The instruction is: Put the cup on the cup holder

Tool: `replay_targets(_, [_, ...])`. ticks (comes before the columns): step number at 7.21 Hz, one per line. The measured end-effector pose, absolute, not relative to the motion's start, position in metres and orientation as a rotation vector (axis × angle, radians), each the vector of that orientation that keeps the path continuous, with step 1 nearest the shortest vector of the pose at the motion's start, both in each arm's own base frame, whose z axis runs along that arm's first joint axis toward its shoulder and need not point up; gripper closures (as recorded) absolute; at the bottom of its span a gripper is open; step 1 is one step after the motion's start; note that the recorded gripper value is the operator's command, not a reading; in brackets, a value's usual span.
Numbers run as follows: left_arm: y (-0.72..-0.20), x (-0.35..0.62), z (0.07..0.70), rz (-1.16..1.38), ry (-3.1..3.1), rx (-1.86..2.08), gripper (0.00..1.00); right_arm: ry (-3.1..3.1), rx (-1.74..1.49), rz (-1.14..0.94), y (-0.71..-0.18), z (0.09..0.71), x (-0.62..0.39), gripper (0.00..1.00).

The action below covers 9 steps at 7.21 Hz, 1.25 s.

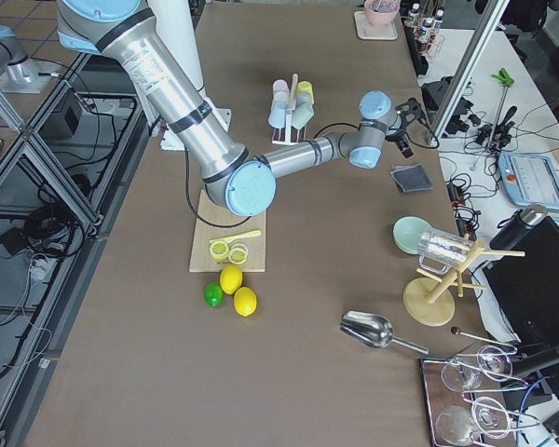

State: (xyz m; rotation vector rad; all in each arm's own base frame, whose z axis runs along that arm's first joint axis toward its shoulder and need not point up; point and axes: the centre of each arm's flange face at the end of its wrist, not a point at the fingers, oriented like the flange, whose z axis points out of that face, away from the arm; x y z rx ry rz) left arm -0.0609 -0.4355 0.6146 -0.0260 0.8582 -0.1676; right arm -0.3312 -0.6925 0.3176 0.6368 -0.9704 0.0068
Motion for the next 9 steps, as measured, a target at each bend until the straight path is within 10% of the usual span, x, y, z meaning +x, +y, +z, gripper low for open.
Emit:
replay_targets(4, [-0.433,-0.066,0.619,-0.184,0.862,-0.033,0.02,-0.699,0.24,0.095,-0.59,0.343,-0.268,0.0])
replay_targets(9, [-0.433,-0.066,0.613,-0.179,0.867,-0.022,0.02,-0.563,0.027,-0.073,-0.455,0.534,-0.088,0.0])
